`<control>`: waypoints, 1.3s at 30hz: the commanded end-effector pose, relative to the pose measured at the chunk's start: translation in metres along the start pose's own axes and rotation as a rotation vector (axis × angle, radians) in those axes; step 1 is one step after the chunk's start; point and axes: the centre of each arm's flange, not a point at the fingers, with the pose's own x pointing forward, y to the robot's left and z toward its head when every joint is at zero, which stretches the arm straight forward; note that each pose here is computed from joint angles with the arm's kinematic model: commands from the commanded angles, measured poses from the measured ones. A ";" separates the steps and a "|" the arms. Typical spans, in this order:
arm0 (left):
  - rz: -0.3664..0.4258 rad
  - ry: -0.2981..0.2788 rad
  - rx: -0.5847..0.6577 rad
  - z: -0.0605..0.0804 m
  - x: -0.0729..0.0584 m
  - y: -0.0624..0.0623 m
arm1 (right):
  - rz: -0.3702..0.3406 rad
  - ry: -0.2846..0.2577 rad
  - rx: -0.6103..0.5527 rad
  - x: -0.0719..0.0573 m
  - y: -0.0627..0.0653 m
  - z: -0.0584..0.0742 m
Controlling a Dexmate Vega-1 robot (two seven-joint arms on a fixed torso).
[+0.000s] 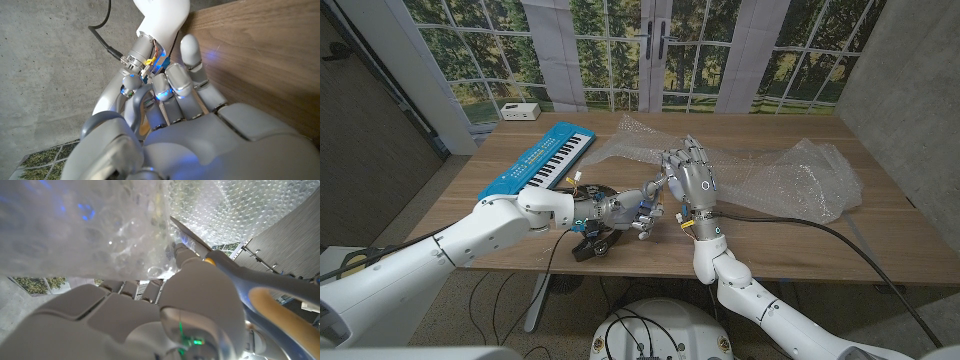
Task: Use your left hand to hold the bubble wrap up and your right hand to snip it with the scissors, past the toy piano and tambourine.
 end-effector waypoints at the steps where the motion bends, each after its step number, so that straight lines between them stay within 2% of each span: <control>1: -0.002 0.001 -0.002 -0.001 0.001 0.001 | -0.007 -0.019 0.003 0.001 0.000 -0.002; 12: 0.001 0.000 -0.006 -0.002 0.000 0.001 | -0.010 -0.022 0.040 -0.002 -0.002 -0.005; 21: 0.003 -0.002 -0.005 -0.002 0.000 0.001 | 0.001 -0.045 0.057 -0.002 -0.001 -0.006; 39: -0.005 -0.020 -0.007 -0.002 0.003 0.003 | -0.006 -0.051 0.052 -0.002 -0.003 -0.012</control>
